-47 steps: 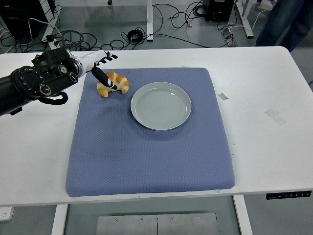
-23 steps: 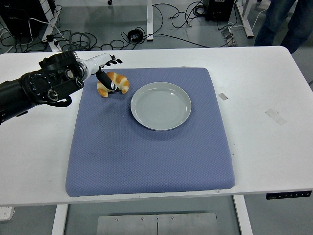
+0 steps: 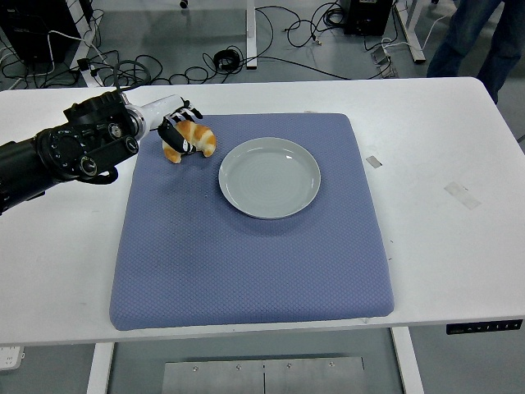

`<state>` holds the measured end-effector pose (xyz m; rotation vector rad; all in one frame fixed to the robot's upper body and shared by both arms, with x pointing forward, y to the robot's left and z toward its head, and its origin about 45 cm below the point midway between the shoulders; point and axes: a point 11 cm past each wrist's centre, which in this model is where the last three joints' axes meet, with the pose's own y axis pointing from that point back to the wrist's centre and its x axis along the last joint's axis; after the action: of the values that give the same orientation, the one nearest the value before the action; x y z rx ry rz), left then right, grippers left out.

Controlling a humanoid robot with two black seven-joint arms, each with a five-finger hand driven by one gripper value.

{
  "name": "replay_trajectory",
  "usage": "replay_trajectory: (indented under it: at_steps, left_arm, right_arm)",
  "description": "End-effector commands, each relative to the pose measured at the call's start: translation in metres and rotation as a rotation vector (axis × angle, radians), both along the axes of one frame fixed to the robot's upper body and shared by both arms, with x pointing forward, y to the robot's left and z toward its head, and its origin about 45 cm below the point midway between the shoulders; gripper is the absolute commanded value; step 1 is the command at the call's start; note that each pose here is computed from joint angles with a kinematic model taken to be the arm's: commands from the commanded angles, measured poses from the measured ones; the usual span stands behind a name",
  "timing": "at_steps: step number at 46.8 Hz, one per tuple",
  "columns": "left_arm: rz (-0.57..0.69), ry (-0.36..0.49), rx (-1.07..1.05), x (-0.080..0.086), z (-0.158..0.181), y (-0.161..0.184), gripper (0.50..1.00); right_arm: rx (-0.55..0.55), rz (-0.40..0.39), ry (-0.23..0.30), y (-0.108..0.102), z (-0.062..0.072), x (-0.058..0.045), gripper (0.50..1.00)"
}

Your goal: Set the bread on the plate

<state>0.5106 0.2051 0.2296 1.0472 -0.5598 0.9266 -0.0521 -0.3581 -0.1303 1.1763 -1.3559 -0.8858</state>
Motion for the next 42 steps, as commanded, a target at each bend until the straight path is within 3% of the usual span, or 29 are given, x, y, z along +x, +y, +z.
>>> replay_trajectory:
  at_steps: [1, 7, 21, 31, 42]
  left_arm:
    - [-0.002, 0.002, 0.001, -0.001, -0.002, 0.0, 0.675]
    - [-0.015, -0.009, -0.006, 0.0, 0.001, -0.001, 0.5]
    - [0.025, -0.087, 0.021, 0.019, 0.043, -0.001, 0.5]
    - [0.016, -0.042, 0.043, 0.013, 0.045, -0.034, 0.5]
    - [-0.107, -0.039, 0.071, 0.0, 0.053, -0.088, 0.5]
  right_arm:
    - [0.0, 0.0, 0.0, 0.0, 0.0, 0.0, 1.0]
    - [0.0, 0.0, 0.0, 0.0, 0.0, 0.0, 1.0]
    - [0.0, 0.0, 0.0, 0.0, 0.0, 0.0, 1.0]
    - [0.0, 0.0, 0.0, 0.0, 0.0, 0.0, 1.0]
    - [0.0, 0.0, 0.0, 0.0, 0.0, 0.0, 1.0]
